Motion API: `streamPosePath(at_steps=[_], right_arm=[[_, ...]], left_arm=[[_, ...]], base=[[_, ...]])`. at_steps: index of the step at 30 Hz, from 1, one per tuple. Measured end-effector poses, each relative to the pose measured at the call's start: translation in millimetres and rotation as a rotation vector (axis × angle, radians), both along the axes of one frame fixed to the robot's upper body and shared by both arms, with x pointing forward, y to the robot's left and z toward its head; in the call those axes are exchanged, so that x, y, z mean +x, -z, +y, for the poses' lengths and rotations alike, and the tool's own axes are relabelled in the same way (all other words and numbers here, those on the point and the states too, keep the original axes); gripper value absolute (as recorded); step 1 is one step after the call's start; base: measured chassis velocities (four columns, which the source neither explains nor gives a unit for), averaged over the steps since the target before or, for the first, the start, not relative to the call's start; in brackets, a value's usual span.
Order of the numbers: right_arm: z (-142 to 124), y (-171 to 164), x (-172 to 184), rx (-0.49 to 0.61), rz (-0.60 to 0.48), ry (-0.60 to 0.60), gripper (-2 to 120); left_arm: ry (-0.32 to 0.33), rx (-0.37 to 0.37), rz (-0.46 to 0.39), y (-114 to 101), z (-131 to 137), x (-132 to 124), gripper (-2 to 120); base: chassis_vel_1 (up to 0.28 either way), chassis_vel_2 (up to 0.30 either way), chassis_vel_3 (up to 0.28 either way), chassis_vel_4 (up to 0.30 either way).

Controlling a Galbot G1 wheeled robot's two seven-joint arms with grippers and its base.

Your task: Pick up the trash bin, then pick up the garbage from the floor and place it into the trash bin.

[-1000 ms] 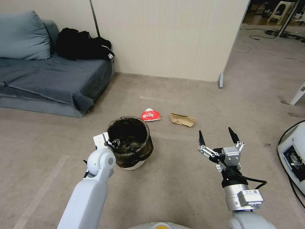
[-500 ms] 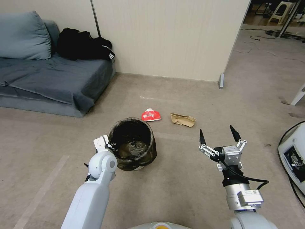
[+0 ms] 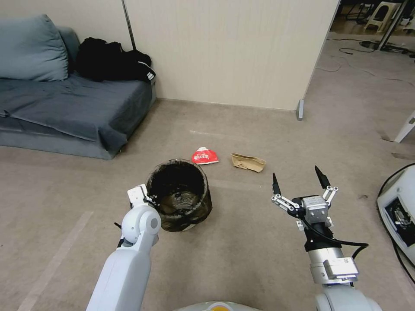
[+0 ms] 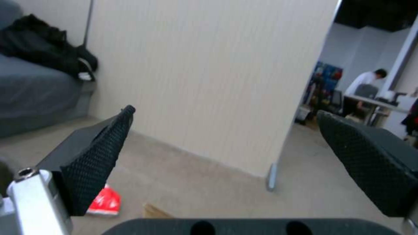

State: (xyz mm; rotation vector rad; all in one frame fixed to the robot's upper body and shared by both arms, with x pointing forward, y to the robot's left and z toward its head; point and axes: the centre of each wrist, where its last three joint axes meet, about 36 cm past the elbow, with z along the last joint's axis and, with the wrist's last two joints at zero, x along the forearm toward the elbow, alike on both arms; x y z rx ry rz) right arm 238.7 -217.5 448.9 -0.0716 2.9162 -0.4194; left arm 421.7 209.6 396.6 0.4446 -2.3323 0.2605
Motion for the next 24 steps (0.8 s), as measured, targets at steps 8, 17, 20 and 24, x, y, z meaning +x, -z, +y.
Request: streamPosePath(at_steps=[8,17,20,24], right_arm=[[-3.6,-5.5,11.2,-0.043,-0.101,0.051,100],[-1.5,-3.8,15.7,0.066,-0.131,0.037,100],[-2.1,-4.2,17.2,0.11,-0.135,0.033,100],[-0.7,-3.9,17.0,0.167,-0.111,0.028,100]], left_arm=[[-0.023,0.009,-0.166,-63.6,-2.0,-28.8,0],[-0.021,0.121,-0.277,-118.6,-0.8,-119.4,0],[-0.025,0.151,-0.283,-127.0,-3.0,-139.5,0],[-0.03,0.165,-0.285,-135.3,-7.3,-158.8,0]], base=[[0.0,0.0,0.0,0.0],[0.0,0.0,0.0,0.0],[0.0,0.0,0.0,0.0],[0.0,0.0,0.0,0.0]])
